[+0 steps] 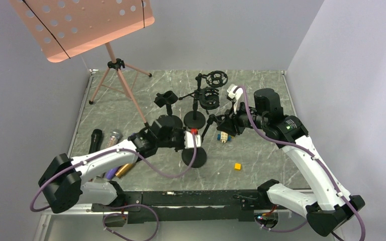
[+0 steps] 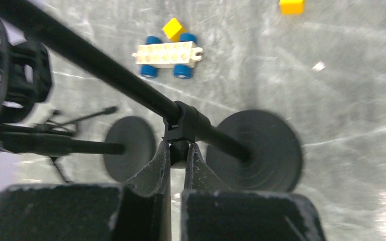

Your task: Remove the microphone from the stand

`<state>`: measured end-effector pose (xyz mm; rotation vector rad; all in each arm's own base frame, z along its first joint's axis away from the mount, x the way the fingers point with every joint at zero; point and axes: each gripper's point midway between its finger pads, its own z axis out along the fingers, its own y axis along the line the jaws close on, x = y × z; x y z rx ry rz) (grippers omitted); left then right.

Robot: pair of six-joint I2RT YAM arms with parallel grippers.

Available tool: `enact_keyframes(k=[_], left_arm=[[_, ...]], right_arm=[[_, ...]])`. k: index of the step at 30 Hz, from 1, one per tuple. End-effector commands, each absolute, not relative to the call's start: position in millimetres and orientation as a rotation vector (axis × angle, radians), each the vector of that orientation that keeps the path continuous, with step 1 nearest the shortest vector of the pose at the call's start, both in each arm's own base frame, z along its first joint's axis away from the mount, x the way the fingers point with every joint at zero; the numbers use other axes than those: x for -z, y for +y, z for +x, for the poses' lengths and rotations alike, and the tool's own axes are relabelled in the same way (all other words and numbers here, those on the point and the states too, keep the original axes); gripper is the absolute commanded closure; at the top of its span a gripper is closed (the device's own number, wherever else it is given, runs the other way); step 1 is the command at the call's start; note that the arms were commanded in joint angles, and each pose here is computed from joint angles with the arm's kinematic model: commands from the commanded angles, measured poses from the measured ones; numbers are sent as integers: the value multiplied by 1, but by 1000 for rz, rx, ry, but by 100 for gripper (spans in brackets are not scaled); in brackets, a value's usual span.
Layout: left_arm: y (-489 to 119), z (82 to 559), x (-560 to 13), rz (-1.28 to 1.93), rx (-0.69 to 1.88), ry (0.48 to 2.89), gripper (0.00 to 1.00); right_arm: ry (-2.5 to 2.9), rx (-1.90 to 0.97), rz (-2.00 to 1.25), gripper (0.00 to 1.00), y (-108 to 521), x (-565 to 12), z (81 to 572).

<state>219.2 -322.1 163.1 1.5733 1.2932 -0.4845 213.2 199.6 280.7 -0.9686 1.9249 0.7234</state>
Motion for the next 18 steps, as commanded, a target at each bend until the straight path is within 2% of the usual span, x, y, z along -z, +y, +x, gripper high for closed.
enact_keyframes(k=[1, 3, 6, 8, 10, 12, 18], left_arm=[[-324, 194, -187, 1408, 1074, 1540, 100], [-326, 181, -189, 1387, 1321, 1646, 100], [-323, 181, -188, 1276, 1538, 1757, 98], [-319, 185, -189, 1208, 1589, 1751, 86], [-315, 191, -189, 1204, 1529, 1780, 63], [-312, 197, -193, 1228, 1428, 1747, 50], [-297, 220, -204, 1295, 1095, 1610, 46]], right_arm=[[1915, -702, -1016, 100, 196, -284, 206], [1900, -695, -1022, 100, 195, -286, 206], [1881, -692, -1029, 100, 196, -288, 207], [1876, -691, -1031, 100, 197, -289, 207], [1870, -686, -1035, 100, 197, -291, 208], [1868, -677, -1038, 100, 196, -292, 208], [1838, -678, -1066, 100, 197, -297, 207]])
